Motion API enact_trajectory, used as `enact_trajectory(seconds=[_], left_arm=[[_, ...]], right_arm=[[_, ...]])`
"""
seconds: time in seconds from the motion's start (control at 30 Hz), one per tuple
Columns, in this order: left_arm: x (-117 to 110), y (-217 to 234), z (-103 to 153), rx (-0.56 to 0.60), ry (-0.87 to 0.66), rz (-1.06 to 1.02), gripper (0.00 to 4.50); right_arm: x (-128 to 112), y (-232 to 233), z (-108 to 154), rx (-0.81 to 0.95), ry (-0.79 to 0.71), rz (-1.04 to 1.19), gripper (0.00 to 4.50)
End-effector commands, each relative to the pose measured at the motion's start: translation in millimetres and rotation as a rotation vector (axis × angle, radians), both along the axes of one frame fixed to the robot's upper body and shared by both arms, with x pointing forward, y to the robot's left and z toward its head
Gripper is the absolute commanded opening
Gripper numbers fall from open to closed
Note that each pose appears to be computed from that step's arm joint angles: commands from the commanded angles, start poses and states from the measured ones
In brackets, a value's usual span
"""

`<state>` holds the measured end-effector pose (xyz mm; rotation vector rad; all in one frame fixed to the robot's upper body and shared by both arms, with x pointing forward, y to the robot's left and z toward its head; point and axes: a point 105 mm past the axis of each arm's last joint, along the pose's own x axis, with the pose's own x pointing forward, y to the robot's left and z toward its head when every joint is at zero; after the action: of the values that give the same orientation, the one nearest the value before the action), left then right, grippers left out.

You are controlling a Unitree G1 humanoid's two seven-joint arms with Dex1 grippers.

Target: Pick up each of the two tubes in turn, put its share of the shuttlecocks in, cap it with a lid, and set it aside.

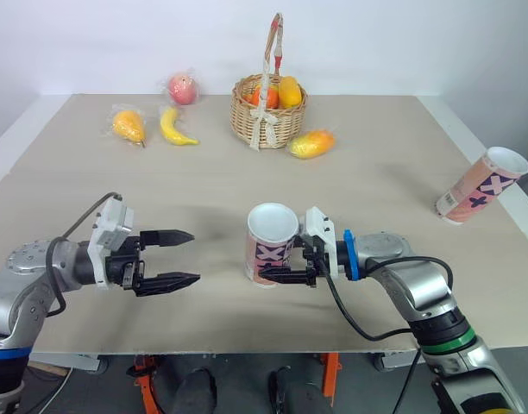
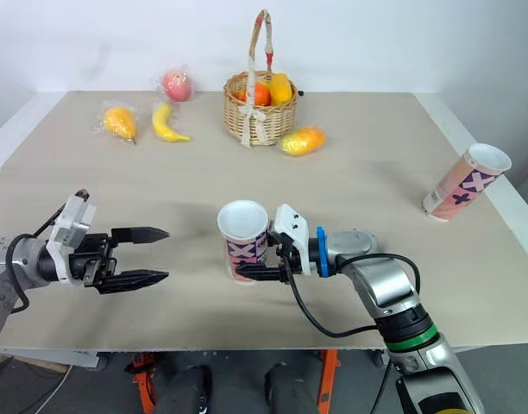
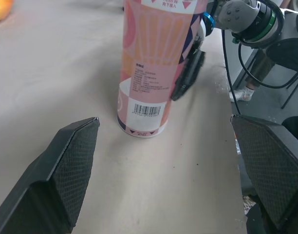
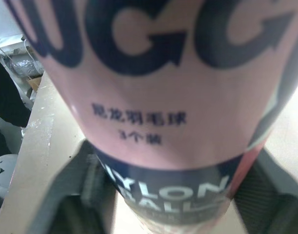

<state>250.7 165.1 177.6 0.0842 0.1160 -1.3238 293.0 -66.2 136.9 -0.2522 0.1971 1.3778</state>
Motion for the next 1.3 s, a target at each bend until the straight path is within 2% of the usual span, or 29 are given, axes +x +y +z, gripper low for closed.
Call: enact_trajectory(seconds=[0.03,0.13,0.27,0.37,0.47,0.63,0.97,1.07,1.13,1.3], left_arm=[[1.7,-4.6,6.6,0.001,-0.046,-0.017,4.5],[5.2,-9.6,5.1,0.001,-0.053,-0.031,4.5],[20.5,-25.5,11.4,-0.038,-0.103,-0.033,4.5],[32.2,-39.7,22.3,-0.088,-0.146,-0.032,4.5],[38.7,-60.0,38.0,-0.191,-0.146,-0.071,4.5],[53.7,-91.4,47.7,-0.269,-0.164,-0.107,4.5],[66.0,-103.1,39.4,-0.237,-0.19,-0.136,4.5],[72.6,-102.5,41.9,-0.235,-0.254,-0.101,4.5],[77.2,-103.1,45.3,-0.244,-0.29,-0.073,4.5],[81.0,-105.4,48.3,-0.253,-0.336,-0.041,4.5]], right_arm=[[3.3,-6.9,21.6,0.039,-0.044,-0.027,2.48],[3.6,-16.7,30.6,0.048,-0.061,-0.05,2.48],[18.6,-52.9,53.6,0.072,-0.119,-0.193,2.48],[44.2,-96.3,67.6,0.098,-0.176,-0.411,2.48],[71.9,-159.1,77.5,0.126,-0.222,-0.719,2.48],[88.0,-225.7,61.2,0.131,-0.179,-1.023,2.48],[98.7,-245.8,32.6,0.124,-0.158,-1.202,2.48],[94.6,-243.0,25.4,0.173,-0.093,-1.178,3.52],[90.4,-237.0,24.1,0.179,-0.087,-1.138,4.48],[82.3,-238.7,14.3,0.097,-0.075,-1.134,4.48]])
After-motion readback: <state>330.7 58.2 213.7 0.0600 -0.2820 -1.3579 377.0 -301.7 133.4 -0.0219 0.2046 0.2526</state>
